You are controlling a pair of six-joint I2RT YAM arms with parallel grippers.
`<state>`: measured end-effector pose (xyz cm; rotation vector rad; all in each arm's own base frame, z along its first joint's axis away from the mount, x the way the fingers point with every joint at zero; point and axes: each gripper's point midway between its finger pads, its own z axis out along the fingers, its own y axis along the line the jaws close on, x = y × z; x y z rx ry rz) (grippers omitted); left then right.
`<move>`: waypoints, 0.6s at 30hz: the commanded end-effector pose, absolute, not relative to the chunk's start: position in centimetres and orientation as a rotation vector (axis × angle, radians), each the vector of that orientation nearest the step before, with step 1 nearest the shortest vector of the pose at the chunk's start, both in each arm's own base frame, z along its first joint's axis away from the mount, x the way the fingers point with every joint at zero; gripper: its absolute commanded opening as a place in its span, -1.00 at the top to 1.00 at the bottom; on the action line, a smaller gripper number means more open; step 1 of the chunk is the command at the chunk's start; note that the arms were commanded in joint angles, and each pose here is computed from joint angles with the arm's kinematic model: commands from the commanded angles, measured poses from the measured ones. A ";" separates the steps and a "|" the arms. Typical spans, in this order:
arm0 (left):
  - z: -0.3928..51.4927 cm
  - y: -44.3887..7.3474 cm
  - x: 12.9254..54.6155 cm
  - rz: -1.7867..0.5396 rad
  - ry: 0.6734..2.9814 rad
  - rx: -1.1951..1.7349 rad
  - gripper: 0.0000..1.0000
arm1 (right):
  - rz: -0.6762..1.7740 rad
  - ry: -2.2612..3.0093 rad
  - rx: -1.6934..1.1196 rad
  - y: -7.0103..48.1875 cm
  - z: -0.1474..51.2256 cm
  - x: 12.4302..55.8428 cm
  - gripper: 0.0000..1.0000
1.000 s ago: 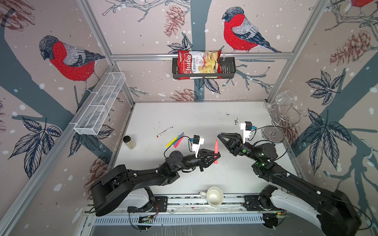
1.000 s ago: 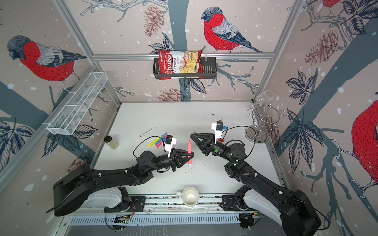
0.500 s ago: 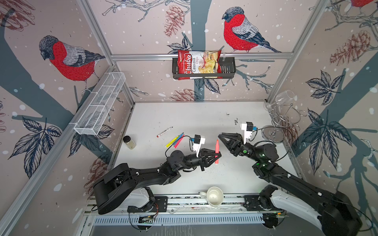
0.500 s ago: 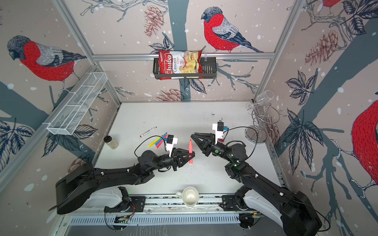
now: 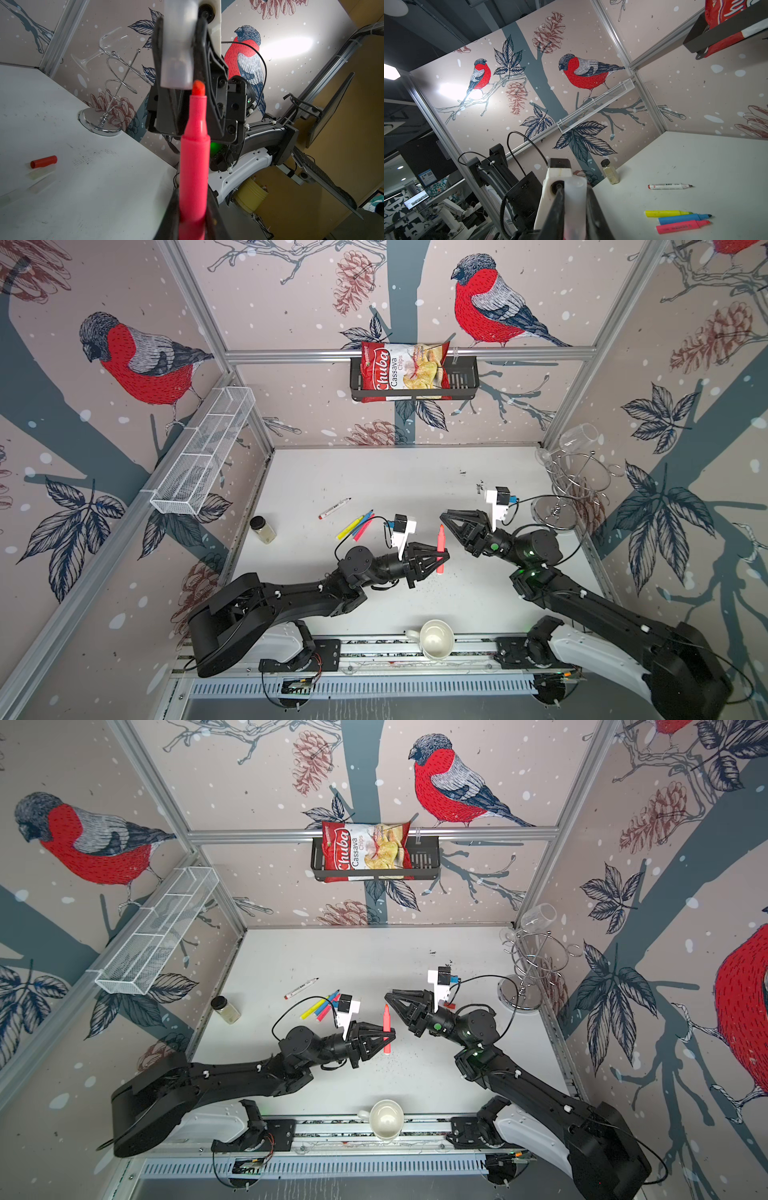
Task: Insert the pens into the pen caps
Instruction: 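Lower the translucent cap with the right gripper onto the highlighter tip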
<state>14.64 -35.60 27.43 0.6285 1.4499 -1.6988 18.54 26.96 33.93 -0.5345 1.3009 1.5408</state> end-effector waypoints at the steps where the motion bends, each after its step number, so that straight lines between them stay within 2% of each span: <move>1: 28.2 -35.4 14.5 -1.695 1.408 0.634 1.00 | 1.561 1.248 -0.568 26.9 34.7 17.6 0.64; 18: 27.8 -35.3 14.3 -1.709 1.411 0.634 1.00 | 1.558 1.226 -0.539 26.9 36.0 18.1 0.63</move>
